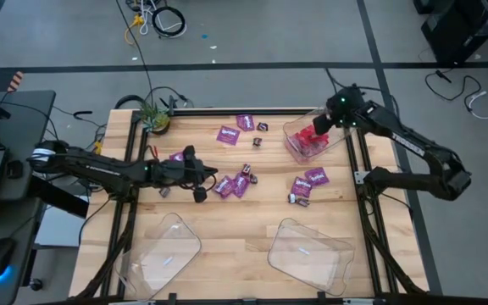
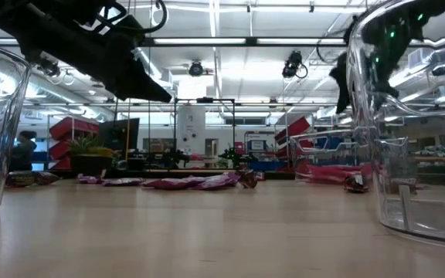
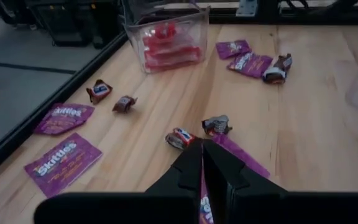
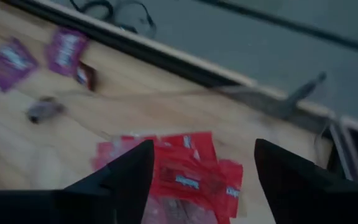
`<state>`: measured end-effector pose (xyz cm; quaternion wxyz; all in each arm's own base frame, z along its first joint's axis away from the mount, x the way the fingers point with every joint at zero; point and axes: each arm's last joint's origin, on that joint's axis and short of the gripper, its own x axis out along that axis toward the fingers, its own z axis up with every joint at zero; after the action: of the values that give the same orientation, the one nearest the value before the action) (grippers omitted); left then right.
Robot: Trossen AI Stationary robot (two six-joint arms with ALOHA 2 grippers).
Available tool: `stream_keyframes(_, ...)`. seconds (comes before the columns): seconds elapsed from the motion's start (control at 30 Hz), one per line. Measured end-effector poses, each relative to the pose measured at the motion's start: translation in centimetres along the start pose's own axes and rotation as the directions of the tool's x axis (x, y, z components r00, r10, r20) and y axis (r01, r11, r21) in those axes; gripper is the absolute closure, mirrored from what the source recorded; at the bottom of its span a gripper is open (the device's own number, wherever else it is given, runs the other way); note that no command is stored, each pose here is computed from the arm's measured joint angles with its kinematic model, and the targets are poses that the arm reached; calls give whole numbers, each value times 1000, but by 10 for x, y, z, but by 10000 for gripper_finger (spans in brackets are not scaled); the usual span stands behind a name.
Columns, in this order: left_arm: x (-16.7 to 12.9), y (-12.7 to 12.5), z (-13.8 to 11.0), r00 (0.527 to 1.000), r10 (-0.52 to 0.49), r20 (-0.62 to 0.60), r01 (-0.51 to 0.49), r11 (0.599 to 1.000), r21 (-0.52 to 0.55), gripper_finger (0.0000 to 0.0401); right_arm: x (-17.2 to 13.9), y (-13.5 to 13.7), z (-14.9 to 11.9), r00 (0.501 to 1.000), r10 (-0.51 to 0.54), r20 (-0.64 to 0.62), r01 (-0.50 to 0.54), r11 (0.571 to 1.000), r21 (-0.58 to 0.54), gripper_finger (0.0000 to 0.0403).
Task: Sort candy
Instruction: Put the brown candy into the bottom right transparent bin
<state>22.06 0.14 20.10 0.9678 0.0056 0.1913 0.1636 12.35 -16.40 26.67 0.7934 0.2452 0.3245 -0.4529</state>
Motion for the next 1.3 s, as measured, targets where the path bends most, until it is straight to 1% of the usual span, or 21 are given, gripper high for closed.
stream_keyframes(0.1,-2,1,3,998,6,-62,-7,1000,-19,382,-20,10,7,998,44,55,-41,998,-52,153)
stream_keyframes(0.17,-3,1,9,996,9,-92,-10,1000,-10,382,-27,18,7,995,76,61,-69,992,-102,176)
stream_keyframes(0.23,-4,1,12,992,13,-124,-13,1000,2,382,-31,27,4,992,113,58,-104,984,-145,210)
stream_keyframes(0.33,-4,1,16,990,-2,-142,3,1000,10,382,-34,43,-2,983,178,38,-167,963,-211,279)
stream_keyframes(0.37,-4,0,17,990,-29,-139,31,1000,7,382,-35,50,-4,979,204,29,-191,952,-239,304)
stream_keyframes(0.47,-6,-1,21,977,-171,-125,172,985,-1,382,-41,70,-12,958,288,15,-268,908,-323,376)
stream_keyframes(0.5,-6,-2,22,971,-208,-117,209,978,-8,382,-43,77,-14,948,317,13,-293,891,-348,389)
stream_keyframes(0.53,-6,-2,22,965,-234,-119,234,972,-12,382,-46,83,-17,939,344,7,-317,873,-369,393)
stream_keyframes(0.63,-6,-2,20,950,-278,-143,278,960,-19,382,-51,104,-25,906,422,-17,-393,828,-399,387)
stream_keyframes(0.73,-6,-2,17,948,-273,-167,274,962,-15,382,-50,125,-35,893,448,-40,-421,802,-425,391)
stream_keyframes(0.8,-6,-1,17,956,-236,-172,238,971,-9,382,-46,139,-41,894,446,-39,-415,795,-442,398)
stream_keyframes(0.9,-5,1,17,966,-198,-163,198,980,-15,382,-35,161,-46,887,461,-27,-425,793,-435,401)
stream_keyframes(0.97,-5,2,17,967,-193,-165,190,981,-33,382,-25,175,-50,879,476,-31,-445,794,-414,397)
stream_keyframes(1.07,-4,4,17,971,-173,-165,170,985,-33,382,-6,193,-57,874,483,-44,-461,799,-386,380)
stream_keyframes(1.1,-4,5,16,976,-153,-156,150,988,-32,382,1,198,-60,874,483,-48,-463,800,-381,373)
stream_keyframes(1.17,-2,6,15,989,-114,-89,110,993,-48,383,14,207,-65,876,478,-59,-463,802,-376,355)
stream_keyframes(1.23,-1,6,10,992,-123,-4,122,990,-64,387,28,214,-71,881,467,-73,-459,809,-368,334)
stream_keyframes(1.3,-1,6,2,989,-136,52,140,988,-71,395,40,219,-77,887,453,-87,-451,813,-368,310)
